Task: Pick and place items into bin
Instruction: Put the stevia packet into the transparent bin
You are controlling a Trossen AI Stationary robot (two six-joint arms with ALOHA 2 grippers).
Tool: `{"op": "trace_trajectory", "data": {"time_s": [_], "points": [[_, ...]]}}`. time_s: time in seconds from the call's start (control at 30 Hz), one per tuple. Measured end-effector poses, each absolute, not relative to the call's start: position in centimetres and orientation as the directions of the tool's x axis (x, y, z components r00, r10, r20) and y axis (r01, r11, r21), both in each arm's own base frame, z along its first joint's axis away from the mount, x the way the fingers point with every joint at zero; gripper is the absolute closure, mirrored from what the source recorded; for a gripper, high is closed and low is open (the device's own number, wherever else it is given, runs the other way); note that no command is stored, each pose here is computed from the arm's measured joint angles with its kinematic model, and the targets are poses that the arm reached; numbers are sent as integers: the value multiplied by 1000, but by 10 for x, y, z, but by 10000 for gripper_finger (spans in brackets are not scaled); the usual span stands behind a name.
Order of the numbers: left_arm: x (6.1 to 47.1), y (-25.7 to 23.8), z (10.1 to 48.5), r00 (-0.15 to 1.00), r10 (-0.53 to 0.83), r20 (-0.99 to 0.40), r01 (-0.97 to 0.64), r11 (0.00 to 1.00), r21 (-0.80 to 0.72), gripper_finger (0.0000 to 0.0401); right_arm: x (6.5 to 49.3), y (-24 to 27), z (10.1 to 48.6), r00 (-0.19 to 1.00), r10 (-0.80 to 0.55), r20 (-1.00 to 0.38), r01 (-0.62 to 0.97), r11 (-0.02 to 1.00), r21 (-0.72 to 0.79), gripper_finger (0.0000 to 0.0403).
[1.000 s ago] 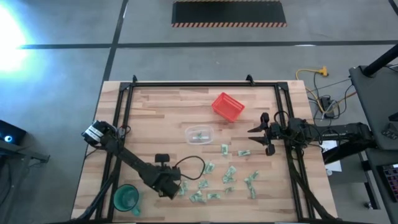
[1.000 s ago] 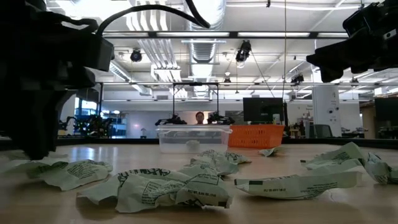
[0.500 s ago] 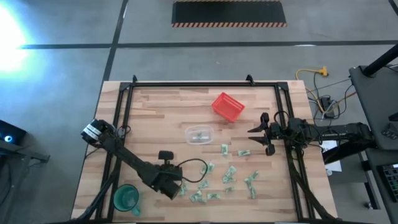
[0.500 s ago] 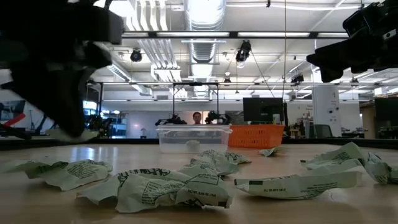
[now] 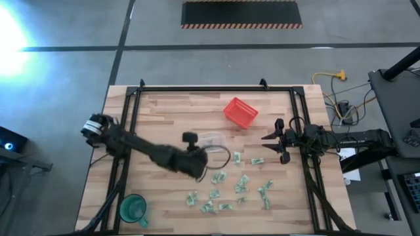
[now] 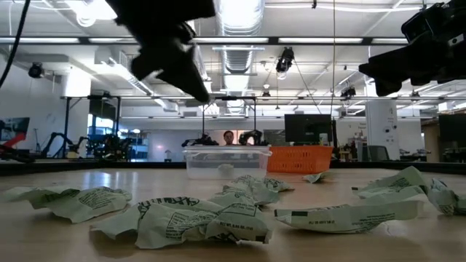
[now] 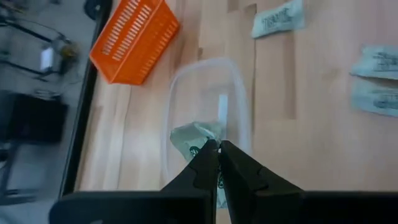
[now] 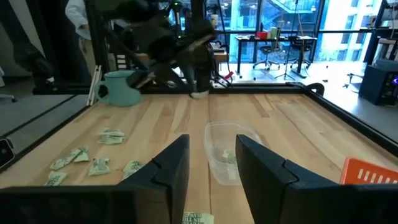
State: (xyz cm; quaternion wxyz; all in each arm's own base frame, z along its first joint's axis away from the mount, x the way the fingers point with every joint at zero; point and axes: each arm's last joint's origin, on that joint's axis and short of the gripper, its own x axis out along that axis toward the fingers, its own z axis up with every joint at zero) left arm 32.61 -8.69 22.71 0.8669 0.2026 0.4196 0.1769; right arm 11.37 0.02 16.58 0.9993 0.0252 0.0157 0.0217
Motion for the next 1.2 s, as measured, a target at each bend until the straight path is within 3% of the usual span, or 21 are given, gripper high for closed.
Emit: {"op": "trace_trajectory", "data": {"time_s": [0.3,0.63,1.0,1.1,1.2], "points": [[344,-15,224,539,453,-710,-204,888,411,401,114,0,165,998,44,-36,-43,999,31,282],[345,-8,224,548,399,-735,-164,913,373,397,114,0,165,998,45,-37,-44,999,26,282],[346,-8,222,557,399,-728,-153,911,382,285,114,1,165,997,64,-42,-63,998,25,282],[343,-9,227,562,397,-726,-161,913,374,268,115,4,162,981,180,-69,-180,984,9,282],[339,-15,231,567,386,-728,-147,917,372,263,117,5,157,974,194,-119,-193,981,21,282]]}}
